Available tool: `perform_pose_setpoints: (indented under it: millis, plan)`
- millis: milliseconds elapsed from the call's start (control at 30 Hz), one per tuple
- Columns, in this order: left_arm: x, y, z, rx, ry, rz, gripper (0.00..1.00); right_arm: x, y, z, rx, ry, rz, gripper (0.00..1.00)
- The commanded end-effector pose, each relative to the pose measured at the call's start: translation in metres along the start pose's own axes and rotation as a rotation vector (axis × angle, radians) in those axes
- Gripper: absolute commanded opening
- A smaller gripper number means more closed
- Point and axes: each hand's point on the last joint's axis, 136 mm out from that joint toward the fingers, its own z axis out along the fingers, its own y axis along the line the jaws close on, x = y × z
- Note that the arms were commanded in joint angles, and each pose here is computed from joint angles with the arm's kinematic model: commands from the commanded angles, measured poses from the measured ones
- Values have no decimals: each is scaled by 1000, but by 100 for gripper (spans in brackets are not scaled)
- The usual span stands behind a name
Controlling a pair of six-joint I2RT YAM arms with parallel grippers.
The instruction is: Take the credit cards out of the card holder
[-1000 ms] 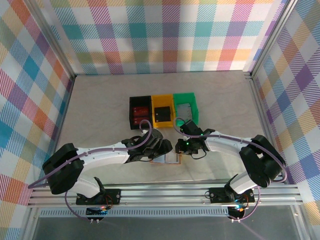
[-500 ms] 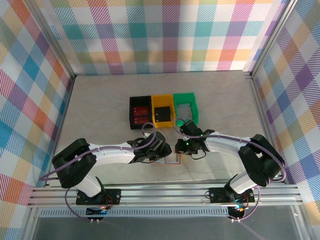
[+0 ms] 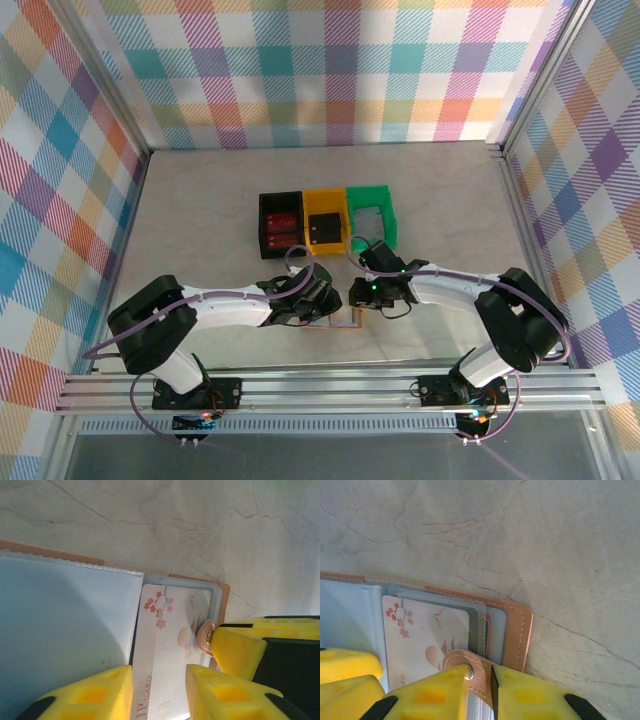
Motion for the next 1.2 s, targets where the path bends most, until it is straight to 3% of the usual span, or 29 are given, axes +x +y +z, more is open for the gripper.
perform_pose_setpoints:
  millis: [0,300,567,833,967,1167]
  plan:
    - [-1,-7,0,1,-5,2,30,19,-24,11,74,58,32,19]
    - [-11,-5,-17,-22,-61,15,37,23,-29,11,85,60,40,19]
    - [-4,-5,-4,-8,-23,-1,37,23,-28,11,83,61,43,19]
    - [-1,-8,2,7,-5,-9,35,24,-29,12,82,62,48,19]
    - [4,-1,7,-2,10,-19,26,25,-30,13,82,66,52,19]
    - [8,8,12,-20,25,-28,25,27,-31,15,84,72,55,19]
